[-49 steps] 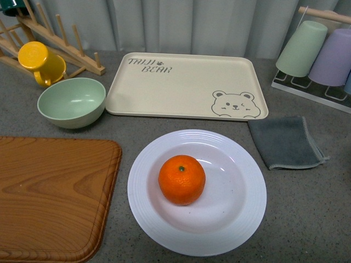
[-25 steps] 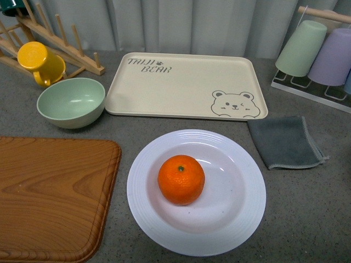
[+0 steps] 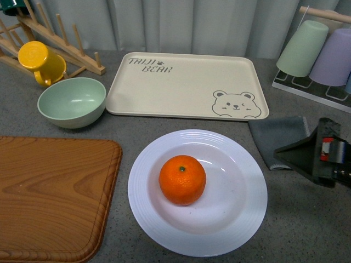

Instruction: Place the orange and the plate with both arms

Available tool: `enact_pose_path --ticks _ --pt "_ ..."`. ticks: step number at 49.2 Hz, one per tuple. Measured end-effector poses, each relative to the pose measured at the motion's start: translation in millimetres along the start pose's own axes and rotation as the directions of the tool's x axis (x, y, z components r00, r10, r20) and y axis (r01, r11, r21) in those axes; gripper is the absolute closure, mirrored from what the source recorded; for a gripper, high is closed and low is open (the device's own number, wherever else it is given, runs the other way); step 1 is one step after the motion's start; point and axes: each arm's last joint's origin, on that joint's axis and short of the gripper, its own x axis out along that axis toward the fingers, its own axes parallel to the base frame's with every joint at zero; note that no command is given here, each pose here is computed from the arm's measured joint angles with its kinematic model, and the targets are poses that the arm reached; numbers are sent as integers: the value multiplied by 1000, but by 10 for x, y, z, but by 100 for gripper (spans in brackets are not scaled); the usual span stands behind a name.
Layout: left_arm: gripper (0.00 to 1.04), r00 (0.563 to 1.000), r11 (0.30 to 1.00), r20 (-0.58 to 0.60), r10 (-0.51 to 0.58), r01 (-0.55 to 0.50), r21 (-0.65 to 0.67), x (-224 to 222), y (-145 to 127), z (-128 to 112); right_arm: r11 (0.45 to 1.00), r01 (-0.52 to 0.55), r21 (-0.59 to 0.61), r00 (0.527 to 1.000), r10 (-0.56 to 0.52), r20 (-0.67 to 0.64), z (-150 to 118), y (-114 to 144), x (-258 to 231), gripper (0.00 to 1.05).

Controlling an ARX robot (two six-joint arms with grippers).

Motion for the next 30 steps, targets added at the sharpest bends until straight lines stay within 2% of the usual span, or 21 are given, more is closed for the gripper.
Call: enact_pose_path --ticks 11,18,30 --pt "6 1000 1000 0 0 0 0 0 0 0 967 -38 253 993 64 -97 4 -167 452 9" --pt "6 1000 1000 0 0 0 0 0 0 0 956 -30 292 988 73 -138 -30 -193 639 9" --pt "6 1000 1000 0 0 0 0 0 0 0 956 -40 290 983 90 -162 -57 -145 783 9"
